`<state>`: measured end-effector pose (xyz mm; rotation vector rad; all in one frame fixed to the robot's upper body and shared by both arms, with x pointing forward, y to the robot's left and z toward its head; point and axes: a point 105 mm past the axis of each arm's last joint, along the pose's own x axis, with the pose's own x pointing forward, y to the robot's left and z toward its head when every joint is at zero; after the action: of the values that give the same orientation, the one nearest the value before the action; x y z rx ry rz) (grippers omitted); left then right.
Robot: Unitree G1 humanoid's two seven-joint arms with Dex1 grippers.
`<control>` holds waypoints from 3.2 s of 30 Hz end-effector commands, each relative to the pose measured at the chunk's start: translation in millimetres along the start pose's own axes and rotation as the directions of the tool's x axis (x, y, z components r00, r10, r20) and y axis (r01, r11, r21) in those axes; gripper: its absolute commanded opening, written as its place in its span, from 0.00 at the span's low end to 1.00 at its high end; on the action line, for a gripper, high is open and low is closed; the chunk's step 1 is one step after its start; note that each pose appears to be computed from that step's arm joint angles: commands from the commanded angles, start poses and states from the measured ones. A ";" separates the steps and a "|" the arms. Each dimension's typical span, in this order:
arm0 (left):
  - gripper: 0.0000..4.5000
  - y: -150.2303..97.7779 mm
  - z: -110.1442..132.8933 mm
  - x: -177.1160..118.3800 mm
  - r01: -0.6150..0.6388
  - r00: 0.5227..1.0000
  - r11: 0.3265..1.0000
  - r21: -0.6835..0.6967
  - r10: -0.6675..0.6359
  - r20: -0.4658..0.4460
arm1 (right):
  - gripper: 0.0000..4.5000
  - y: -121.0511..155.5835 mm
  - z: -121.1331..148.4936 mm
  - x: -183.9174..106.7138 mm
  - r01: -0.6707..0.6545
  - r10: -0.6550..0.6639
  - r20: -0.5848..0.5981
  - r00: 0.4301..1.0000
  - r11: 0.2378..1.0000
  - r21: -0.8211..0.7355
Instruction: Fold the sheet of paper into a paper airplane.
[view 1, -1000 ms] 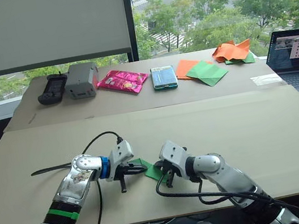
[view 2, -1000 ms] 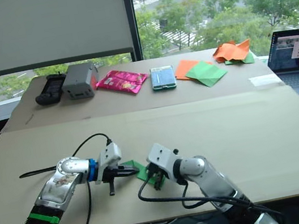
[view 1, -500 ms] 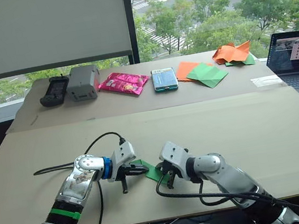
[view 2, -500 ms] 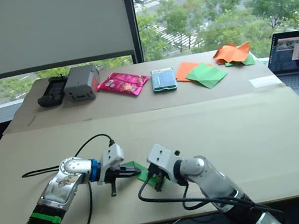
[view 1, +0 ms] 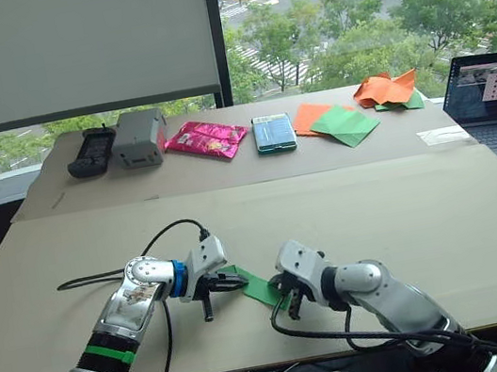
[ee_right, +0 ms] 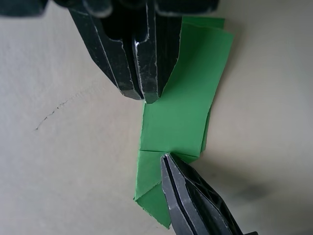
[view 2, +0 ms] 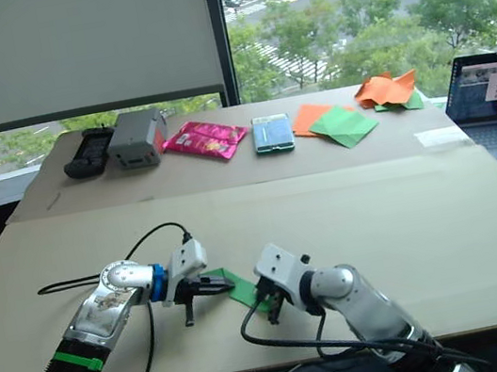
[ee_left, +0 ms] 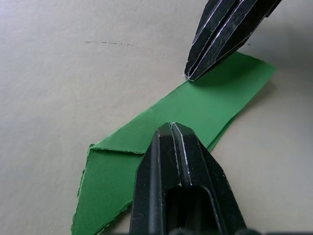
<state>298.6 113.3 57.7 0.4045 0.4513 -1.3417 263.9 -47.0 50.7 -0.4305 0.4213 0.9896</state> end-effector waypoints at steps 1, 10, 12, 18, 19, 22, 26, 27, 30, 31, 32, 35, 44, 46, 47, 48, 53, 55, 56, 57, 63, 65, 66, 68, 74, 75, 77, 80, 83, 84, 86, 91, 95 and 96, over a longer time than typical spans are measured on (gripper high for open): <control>0.00 -5.1 -13.8 5.2 0.021 0.998 1.000 -0.023 -0.022 -0.055 | 0.00 6.1 -45.8 -6.5 -0.004 0.018 -0.171 0.985 0.996 0.085; 0.00 -4.7 -14.8 5.3 0.022 0.998 1.000 -0.021 -0.023 -0.059 | 0.00 6.2 -59.4 -24.8 0.009 0.012 -0.211 0.977 0.995 0.099; 0.00 -4.4 -15.1 5.4 0.023 0.998 1.000 -0.020 -0.024 -0.059 | 0.00 9.7 -59.0 -29.0 -0.002 0.024 -0.210 0.977 0.995 0.103; 0.00 -3.6 -15.8 5.4 0.025 0.998 1.000 -0.018 -0.026 -0.061 | 0.00 5.4 -60.4 -39.7 0.021 -0.001 -0.232 0.973 0.996 0.084; 0.00 -3.4 -15.8 5.5 0.025 0.998 1.000 -0.017 -0.026 -0.061 | 0.00 3.8 -58.5 -40.9 0.029 -0.011 -0.229 0.973 0.997 0.073; 0.00 -3.0 -15.5 5.8 0.027 0.998 1.000 -0.016 -0.028 -0.060 | 0.00 -6.7 -24.8 -40.4 0.066 -0.060 -0.085 0.995 0.996 0.059; 0.00 -2.4 -15.8 5.3 0.027 0.998 1.000 -0.015 -0.028 -0.061 | 0.00 -14.7 17.0 -43.1 0.081 -0.085 0.107 0.991 0.996 0.043; 0.00 -2.6 -15.7 5.4 0.028 0.998 1.000 -0.015 -0.028 -0.060 | 0.00 -13.5 26.5 -43.5 0.077 -0.081 0.152 0.985 0.996 0.036; 0.00 -2.4 -15.6 5.3 0.027 0.998 1.000 -0.015 -0.028 -0.060 | 0.00 -0.6 45.1 -36.9 0.034 -0.034 0.240 0.970 0.999 0.007; 0.00 -2.5 -15.5 5.3 0.027 0.998 1.000 -0.015 -0.028 -0.059 | 0.00 3.1 46.7 -33.5 0.022 -0.022 0.247 0.969 1.000 0.002; 0.00 -2.5 -15.1 5.5 0.027 0.998 1.000 -0.015 -0.028 -0.058 | 0.00 6.7 44.1 -27.5 0.014 -0.010 0.232 0.973 1.000 -0.013; 0.00 -3.4 -14.8 5.9 0.027 0.998 1.000 -0.015 -0.028 -0.057 | 0.00 8.6 37.2 -13.3 0.013 -0.009 0.205 0.979 1.000 -0.014; 0.00 -0.1 -3.5 3.2 0.020 0.999 1.000 -0.010 -0.021 -0.029 | 0.00 8.4 -18.2 5.0 -0.014 0.016 -0.046 0.999 0.999 0.036; 0.00 1.6 4.6 1.8 0.021 1.000 1.000 -0.014 -0.021 -0.002 | 0.00 11.9 -20.0 4.9 -0.030 0.032 -0.058 0.998 0.999 0.040; 0.00 2.3 8.2 1.0 0.021 1.000 1.000 -0.016 -0.021 0.009 | 0.00 12.9 -20.5 4.9 -0.033 0.035 -0.062 0.997 0.998 0.045; 0.00 3.5 11.5 0.4 0.021 1.000 1.000 -0.018 -0.021 0.017 | 0.00 13.7 -20.9 4.9 -0.035 0.039 -0.065 0.997 0.998 0.050; 0.00 8.0 17.2 6.5 0.029 0.999 1.000 -0.007 -0.028 0.017 | 0.00 17.4 -23.8 6.2 -0.050 0.055 -0.088 0.995 0.997 0.050; 0.00 7.8 19.4 10.5 0.037 0.999 0.999 -0.005 -0.037 0.024 | 0.00 18.6 -23.9 6.6 -0.055 0.059 -0.091 0.994 0.997 0.051; 0.00 8.7 20.3 12.3 0.038 0.999 0.999 -0.003 -0.038 0.024 | 0.00 18.4 -24.0 6.7 -0.054 0.059 -0.093 0.994 0.997 0.051; 0.00 9.4 20.8 13.5 0.038 0.999 0.999 -0.002 -0.038 0.024 | 0.00 18.3 -24.1 6.8 -0.054 0.058 -0.095 0.994 0.997 0.051; 0.00 9.0 2.3 16.2 0.056 0.997 0.998 0.019 -0.055 -0.055 | 0.00 16.9 -21.9 6.0 -0.046 0.051 -0.093 0.994 0.998 0.052; 0.00 9.7 -5.9 14.2 0.055 0.995 0.998 0.017 -0.053 -0.080 | 0.00 16.3 -21.6 5.1 -0.044 0.049 -0.094 0.994 0.998 0.053; 0.00 9.5 -10.2 12.7 0.056 0.994 0.998 0.019 -0.054 -0.093 | 0.00 16.3 -22.2 4.8 -0.043 0.048 -0.098 0.994 0.998 0.053; 0.00 9.6 -15.8 10.5 0.055 0.993 0.998 0.018 -0.053 -0.108 | 0.00 17.2 -23.2 4.3 -0.045 0.051 -0.103 0.993 0.997 0.058; 0.00 17.0 -26.9 4.0 0.017 0.992 1.000 -0.013 -0.018 -0.125 | 0.00 18.9 -25.5 3.3 -0.049 0.056 -0.113 0.992 0.997 0.066; 0.00 17.6 -29.3 2.5 0.013 0.991 1.000 -0.014 -0.015 -0.130 | 0.00 18.9 -25.6 3.2 -0.049 0.056 -0.115 0.992 0.997 0.066; 0.00 18.3 -33.8 -0.8 0.004 0.991 1.000 -0.022 -0.007 -0.137 | 0.00 18.8 -26.0 2.8 -0.049 0.056 -0.118 0.991 0.997 0.065; 0.00 19.9 -39.7 -5.9 -0.014 0.989 0.999 -0.033 0.009 -0.146 | 0.00 18.6 -26.6 2.4 -0.048 0.056 -0.122 0.991 0.997 0.063; 0.00 21.5 -44.5 -10.7 -0.030 0.988 0.999 -0.040 0.023 -0.155 | 0.00 18.9 -26.9 1.8 -0.050 0.058 -0.124 0.991 0.997 0.061; 0.00 21.7 -45.5 -11.8 -0.032 0.987 0.999 -0.042 0.025 -0.157 | 0.00 19.0 -27.1 1.6 -0.051 0.058 -0.125 0.990 0.997 0.061; 0.00 22.4 -47.9 -14.4 -0.041 0.986 0.998 -0.046 0.033 -0.161 | 0.00 18.9 -27.7 1.1 -0.052 0.060 -0.127 0.990 0.997 0.060; 0.00 23.9 -53.0 -19.4 -0.060 0.984 0.997 -0.055 0.050 -0.171 | 0.00 18.6 -27.6 1.0 -0.054 0.061 -0.128 0.990 0.997 0.057; 0.00 24.9 -57.7 -23.5 -0.074 0.981 0.996 -0.059 0.062 -0.183 | 0.00 18.4 -28.1 0.7 -0.056 0.062 -0.131 0.989 0.997 0.054; 0.00 25.3 -57.7 -24.0 -0.076 0.981 0.995 -0.059 0.064 -0.182 | 0.00 18.4 -28.2 0.6 -0.056 0.063 -0.131 0.989 0.997 0.053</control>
<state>325.7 139.8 56.2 0.4665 0.4382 -1.2892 252.0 -37.0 51.9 -0.4287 0.4289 1.0318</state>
